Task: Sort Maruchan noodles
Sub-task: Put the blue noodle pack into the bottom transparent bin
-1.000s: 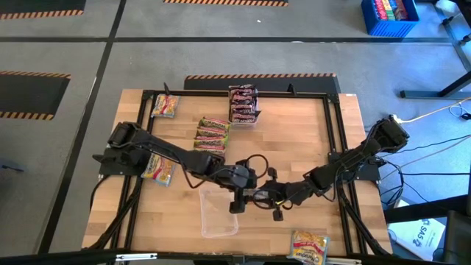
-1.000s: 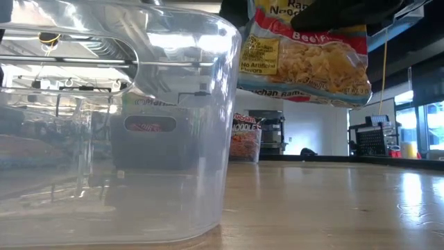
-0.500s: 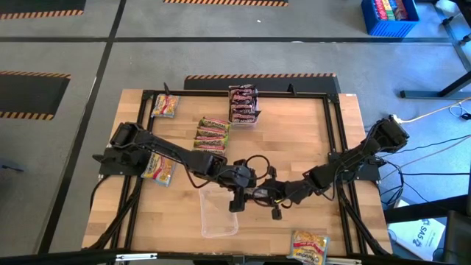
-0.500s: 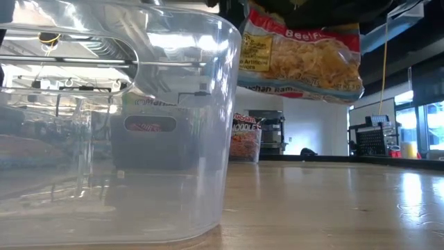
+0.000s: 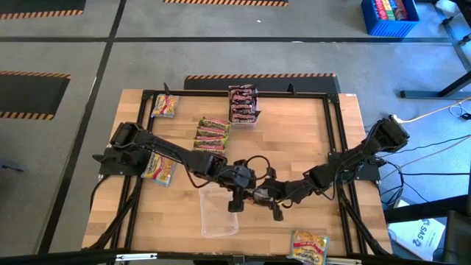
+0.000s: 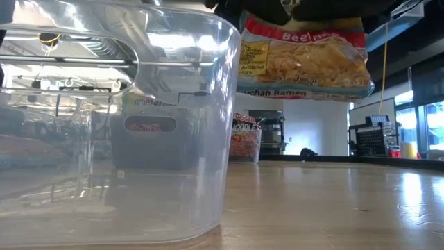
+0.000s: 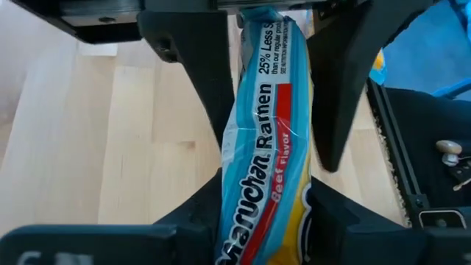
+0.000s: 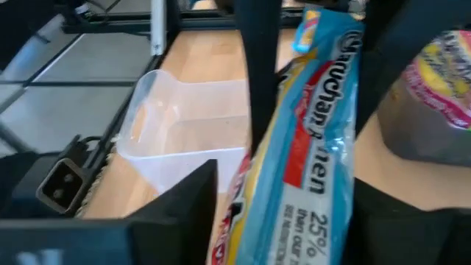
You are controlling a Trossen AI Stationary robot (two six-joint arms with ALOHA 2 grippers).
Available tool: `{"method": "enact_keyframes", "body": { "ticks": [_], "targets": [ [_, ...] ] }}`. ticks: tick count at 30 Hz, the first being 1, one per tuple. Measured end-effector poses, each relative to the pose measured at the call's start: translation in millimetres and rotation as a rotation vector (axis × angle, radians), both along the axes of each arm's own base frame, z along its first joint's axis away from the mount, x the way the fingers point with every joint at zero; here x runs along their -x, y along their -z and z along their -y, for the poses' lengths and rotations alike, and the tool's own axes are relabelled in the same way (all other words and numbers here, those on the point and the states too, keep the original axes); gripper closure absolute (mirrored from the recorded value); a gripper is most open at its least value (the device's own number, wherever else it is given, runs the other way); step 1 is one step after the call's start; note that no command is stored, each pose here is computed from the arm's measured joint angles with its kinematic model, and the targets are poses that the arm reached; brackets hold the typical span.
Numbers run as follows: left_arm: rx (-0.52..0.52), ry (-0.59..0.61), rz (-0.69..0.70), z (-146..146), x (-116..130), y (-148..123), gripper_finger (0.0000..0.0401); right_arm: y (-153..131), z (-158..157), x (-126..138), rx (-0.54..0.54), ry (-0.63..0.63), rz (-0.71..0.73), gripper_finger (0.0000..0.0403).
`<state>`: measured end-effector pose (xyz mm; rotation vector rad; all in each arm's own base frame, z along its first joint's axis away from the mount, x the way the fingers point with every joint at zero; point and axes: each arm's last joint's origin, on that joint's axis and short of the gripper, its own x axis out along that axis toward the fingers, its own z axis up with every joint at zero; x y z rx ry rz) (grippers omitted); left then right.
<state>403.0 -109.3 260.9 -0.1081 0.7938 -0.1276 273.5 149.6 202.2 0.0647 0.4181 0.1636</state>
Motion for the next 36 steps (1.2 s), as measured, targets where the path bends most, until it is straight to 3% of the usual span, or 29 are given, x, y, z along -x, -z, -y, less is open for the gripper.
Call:
{"method": "enact_keyframes", "body": {
  "ticks": [8, 12, 15, 18, 26, 29, 36],
  "targets": [
    [0.014, -0.004, 0.016, 0, 16, -24, 0.0291, -17, -6, 14, 0.004, -0.082, 0.004, 0.0138],
    [-0.002, -0.044, -0.068, 4, 42, -38, 0.0292, -14, -14, 39, 0.007, -0.197, -0.142, 0.0125],
    [-0.077, -0.113, -0.117, 5, 60, -45, 0.0292, -26, -17, 49, -0.001, -0.151, -0.109, 0.0123],
    [-0.083, -0.155, -0.096, 12, 72, -56, 0.0292, -26, -20, 56, 0.019, -0.117, -0.111, 0.0123],
    [-0.263, -0.198, -0.122, 48, 107, -52, 0.0292, -28, -22, 63, -0.002, -0.105, -0.132, 0.0122],
    [-0.326, -0.224, -0.147, 61, 122, -40, 0.0291, -25, -21, 64, 0.017, -0.081, -0.151, 0.0122],
    [-0.427, -0.311, -0.050, 79, 141, -10, 0.0297, -25, -19, 63, 0.031, -0.045, -0.137, 0.0122]
  ]
}}
